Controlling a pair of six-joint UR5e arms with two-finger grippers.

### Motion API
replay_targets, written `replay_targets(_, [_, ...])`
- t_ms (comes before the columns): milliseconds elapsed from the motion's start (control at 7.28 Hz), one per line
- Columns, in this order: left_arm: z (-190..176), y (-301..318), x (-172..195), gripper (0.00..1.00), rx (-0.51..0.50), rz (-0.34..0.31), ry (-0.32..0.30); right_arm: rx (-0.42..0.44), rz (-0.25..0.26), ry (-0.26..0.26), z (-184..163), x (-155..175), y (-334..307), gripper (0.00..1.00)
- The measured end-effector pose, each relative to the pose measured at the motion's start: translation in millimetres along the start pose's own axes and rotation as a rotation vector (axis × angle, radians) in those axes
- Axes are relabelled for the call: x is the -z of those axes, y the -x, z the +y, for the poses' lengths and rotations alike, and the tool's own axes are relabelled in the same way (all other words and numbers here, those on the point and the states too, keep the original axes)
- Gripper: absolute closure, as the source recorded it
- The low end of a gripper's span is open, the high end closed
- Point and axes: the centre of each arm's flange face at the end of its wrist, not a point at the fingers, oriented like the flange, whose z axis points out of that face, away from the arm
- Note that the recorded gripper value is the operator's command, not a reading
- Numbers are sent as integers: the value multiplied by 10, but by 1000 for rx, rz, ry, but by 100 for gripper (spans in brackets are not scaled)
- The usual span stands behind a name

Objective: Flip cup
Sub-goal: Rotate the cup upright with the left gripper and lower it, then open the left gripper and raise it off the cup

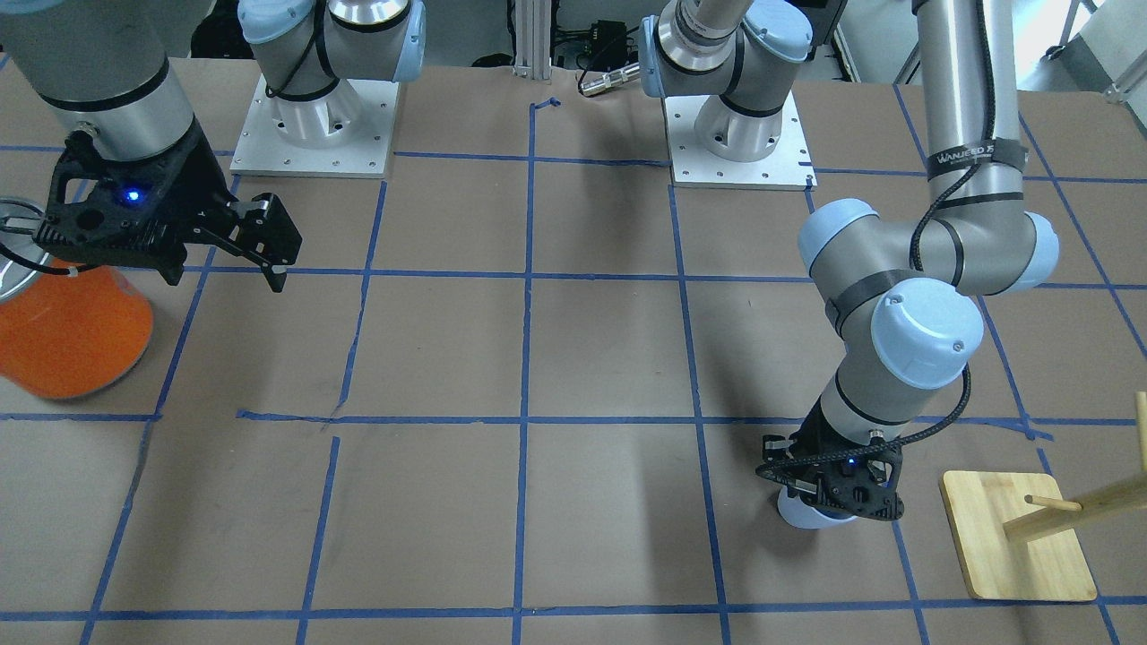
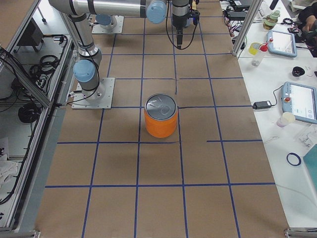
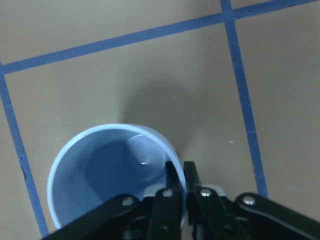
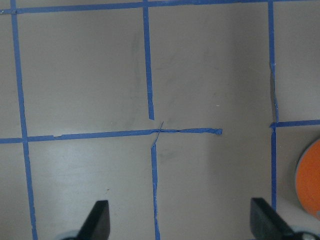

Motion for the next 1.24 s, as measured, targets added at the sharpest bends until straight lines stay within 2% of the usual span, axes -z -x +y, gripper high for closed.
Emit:
replay_targets(137, [-1, 4, 1, 7, 5, -1, 0, 0, -1, 0, 0, 0, 1, 0])
replay_targets(275, [-5, 7, 26, 0, 11, -3, -4, 0, -1, 0, 0, 1, 2, 0])
replay_targets(550, [-7, -5, 254, 0, 18, -9, -27, 0, -2, 0, 1, -2, 3, 0])
replay_targets(824, [73, -96, 609, 0, 15, -1, -19, 0, -2, 1, 1, -3, 4, 0])
replay_targets(1237, [389, -459, 1561, 0, 105, 21, -5, 0, -5, 2, -1, -9, 7, 0])
